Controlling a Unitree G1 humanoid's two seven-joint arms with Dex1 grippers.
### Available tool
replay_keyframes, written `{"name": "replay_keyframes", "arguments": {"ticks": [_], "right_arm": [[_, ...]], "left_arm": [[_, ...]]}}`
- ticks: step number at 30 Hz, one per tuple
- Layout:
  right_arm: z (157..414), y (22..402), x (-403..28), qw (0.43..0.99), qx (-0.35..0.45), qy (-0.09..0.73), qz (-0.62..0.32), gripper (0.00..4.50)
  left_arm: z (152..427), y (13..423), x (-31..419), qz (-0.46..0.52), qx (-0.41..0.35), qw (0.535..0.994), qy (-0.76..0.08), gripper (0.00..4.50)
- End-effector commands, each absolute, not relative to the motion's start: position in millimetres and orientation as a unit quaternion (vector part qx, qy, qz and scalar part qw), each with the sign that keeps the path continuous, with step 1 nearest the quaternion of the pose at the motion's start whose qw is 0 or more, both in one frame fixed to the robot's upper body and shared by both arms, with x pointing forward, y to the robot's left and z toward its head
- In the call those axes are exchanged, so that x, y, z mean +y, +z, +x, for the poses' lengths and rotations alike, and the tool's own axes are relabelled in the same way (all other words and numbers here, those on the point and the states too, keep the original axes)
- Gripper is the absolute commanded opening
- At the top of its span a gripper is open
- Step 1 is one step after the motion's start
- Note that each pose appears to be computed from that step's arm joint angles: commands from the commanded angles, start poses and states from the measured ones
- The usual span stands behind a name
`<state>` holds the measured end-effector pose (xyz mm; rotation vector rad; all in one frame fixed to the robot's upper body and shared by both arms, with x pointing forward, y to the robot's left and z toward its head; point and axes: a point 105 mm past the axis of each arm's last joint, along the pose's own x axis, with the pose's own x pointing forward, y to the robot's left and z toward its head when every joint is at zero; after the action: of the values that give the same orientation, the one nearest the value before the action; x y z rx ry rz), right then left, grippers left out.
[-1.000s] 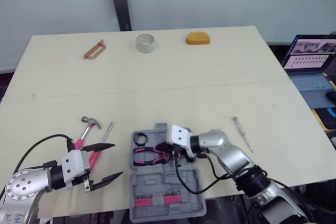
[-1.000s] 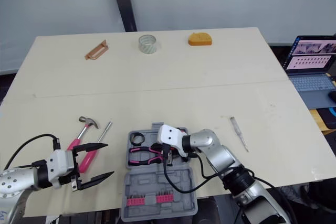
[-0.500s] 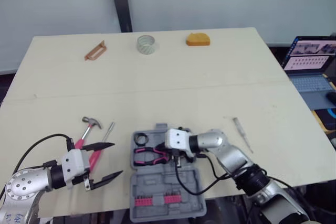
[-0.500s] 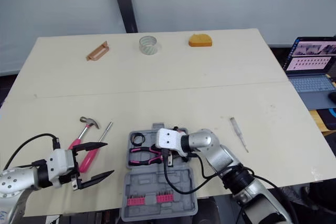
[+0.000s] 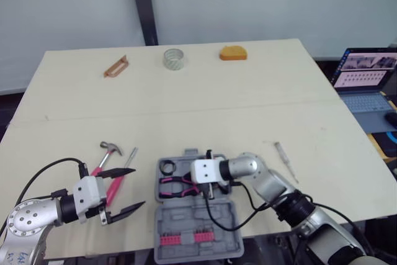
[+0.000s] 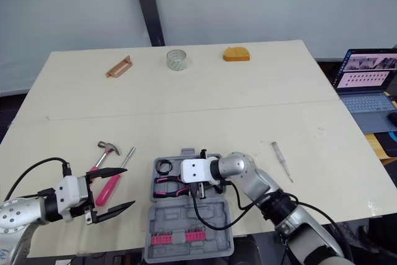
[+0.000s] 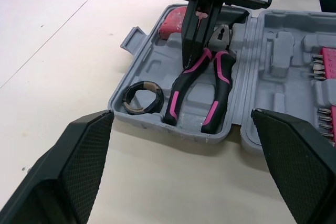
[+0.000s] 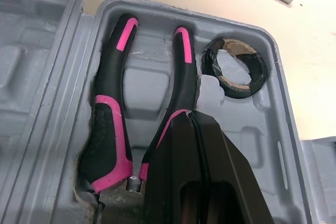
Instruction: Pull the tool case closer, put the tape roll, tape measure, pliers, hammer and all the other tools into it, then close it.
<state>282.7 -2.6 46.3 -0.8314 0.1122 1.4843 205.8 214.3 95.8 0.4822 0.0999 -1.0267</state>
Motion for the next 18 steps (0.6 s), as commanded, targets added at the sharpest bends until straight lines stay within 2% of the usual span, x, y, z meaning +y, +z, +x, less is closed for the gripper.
{"name": "replay_keyframes", "arguments": {"ticks": [1, 8, 13, 18], "right_arm": [[278, -8, -35, 0.644, 0.174, 0.64, -0.382, 0.03], [280, 6, -23, 0.666, 0.142, 0.649, -0.339, 0.03], [290, 59, -16, 0.73, 0.072, 0.644, -0.218, 0.03], [293, 112, -46, 0.761, 0.029, 0.633, -0.14, 0.03]], "left_arm": [[207, 100, 213, 0.241, 0.036, 0.841, -0.483, 4.5], [211, 99, 214, 0.242, 0.037, 0.843, -0.478, 4.5], [220, 101, 217, 0.223, 0.044, 0.858, -0.461, 4.5], [226, 101, 222, 0.204, 0.064, 0.867, -0.45, 4.5]]}}
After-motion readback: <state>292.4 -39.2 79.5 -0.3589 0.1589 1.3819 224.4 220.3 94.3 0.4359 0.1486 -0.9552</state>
